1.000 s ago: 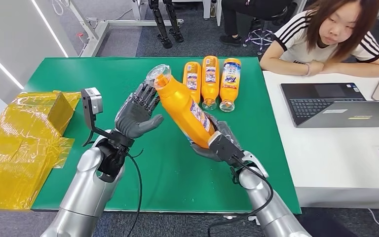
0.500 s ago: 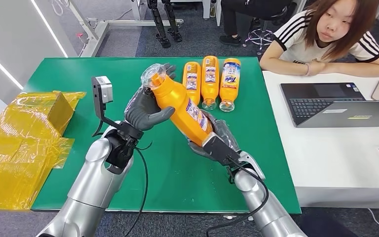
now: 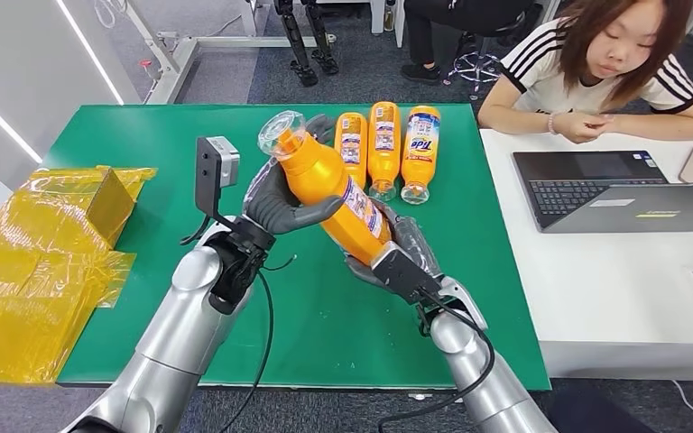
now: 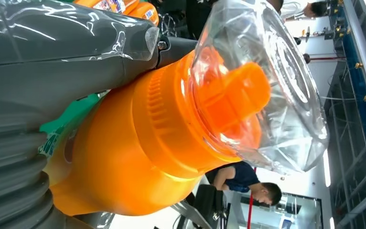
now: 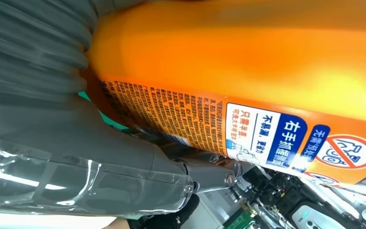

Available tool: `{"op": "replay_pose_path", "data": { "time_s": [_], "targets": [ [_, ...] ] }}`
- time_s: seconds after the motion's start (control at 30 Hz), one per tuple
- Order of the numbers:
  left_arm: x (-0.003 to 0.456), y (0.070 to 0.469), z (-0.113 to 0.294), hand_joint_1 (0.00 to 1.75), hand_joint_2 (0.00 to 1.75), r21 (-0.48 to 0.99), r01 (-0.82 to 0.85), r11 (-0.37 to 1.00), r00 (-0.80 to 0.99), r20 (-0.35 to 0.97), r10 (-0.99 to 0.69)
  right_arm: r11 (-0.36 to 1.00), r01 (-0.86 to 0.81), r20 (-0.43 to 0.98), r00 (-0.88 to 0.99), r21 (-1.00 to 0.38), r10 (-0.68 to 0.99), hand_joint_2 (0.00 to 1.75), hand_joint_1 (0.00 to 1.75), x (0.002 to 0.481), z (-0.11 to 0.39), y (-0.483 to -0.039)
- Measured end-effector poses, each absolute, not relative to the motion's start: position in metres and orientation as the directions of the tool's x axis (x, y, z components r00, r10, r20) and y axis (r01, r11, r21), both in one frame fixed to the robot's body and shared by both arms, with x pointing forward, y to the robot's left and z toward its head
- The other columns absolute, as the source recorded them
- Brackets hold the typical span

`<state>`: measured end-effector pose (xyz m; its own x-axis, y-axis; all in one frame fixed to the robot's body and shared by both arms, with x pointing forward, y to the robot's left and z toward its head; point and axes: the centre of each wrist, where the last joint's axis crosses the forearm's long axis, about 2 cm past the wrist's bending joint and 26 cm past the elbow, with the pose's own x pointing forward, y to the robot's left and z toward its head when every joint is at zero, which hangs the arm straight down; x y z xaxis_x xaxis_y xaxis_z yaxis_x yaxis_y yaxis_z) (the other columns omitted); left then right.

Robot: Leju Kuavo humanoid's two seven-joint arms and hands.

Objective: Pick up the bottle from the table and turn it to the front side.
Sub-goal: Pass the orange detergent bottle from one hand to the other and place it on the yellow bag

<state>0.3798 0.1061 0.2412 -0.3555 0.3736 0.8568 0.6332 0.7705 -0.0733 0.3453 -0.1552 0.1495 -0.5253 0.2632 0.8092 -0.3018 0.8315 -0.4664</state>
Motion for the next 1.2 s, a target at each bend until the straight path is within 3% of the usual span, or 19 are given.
{"op": "replay_pose_path", "data": {
  "time_s": [0.03,0.13,0.17,0.8,0.83,0.97,1.1,1.2],
  "targets": [
    [0.38,0.106,0.242,0.2,1.75,-0.074,0.639,0.766,-0.352,0.857,0.376,0.832,-0.301,0.809,-0.525,-0.466,0.264,1.75,1.75,0.346,0.15,-0.155],
    [0.38,0.105,0.244,1.47,1.75,-0.082,0.659,0.748,-0.338,0.856,0.392,0.833,-0.298,0.809,-0.525,-0.467,0.265,1.75,1.75,0.347,0.151,-0.155],
    [0.381,0.105,0.244,1.71,1.75,-0.086,0.666,0.741,-0.333,0.854,0.399,0.833,-0.295,0.808,-0.525,-0.468,0.268,1.75,1.75,0.347,0.151,-0.155],
    [0.386,0.101,0.245,1.75,1.75,-0.221,0.719,0.659,-0.212,0.833,0.511,0.828,-0.263,0.792,-0.529,-0.495,0.306,1.75,1.75,0.354,0.148,-0.158],
    [0.386,0.101,0.245,1.75,1.75,-0.224,0.719,0.657,-0.209,0.832,0.513,0.828,-0.263,0.792,-0.529,-0.495,0.306,1.75,1.66,0.354,0.149,-0.158],
    [0.386,0.101,0.244,1.75,1.75,-0.231,0.72,0.654,-0.203,0.832,0.517,0.829,-0.262,0.793,-0.528,-0.494,0.305,1.75,0.05,0.354,0.148,-0.159],
    [0.386,0.1,0.245,1.75,1.75,-0.219,0.718,0.661,-0.212,0.836,0.507,0.837,-0.261,0.797,-0.527,-0.481,0.294,1.75,0.0,0.355,0.15,-0.159],
    [0.389,0.101,0.248,1.75,1.75,-0.116,0.65,0.752,-0.326,0.85,0.413,0.849,-0.254,0.804,-0.524,-0.463,0.282,1.75,0.0,0.356,0.152,-0.161]
  ]
}}
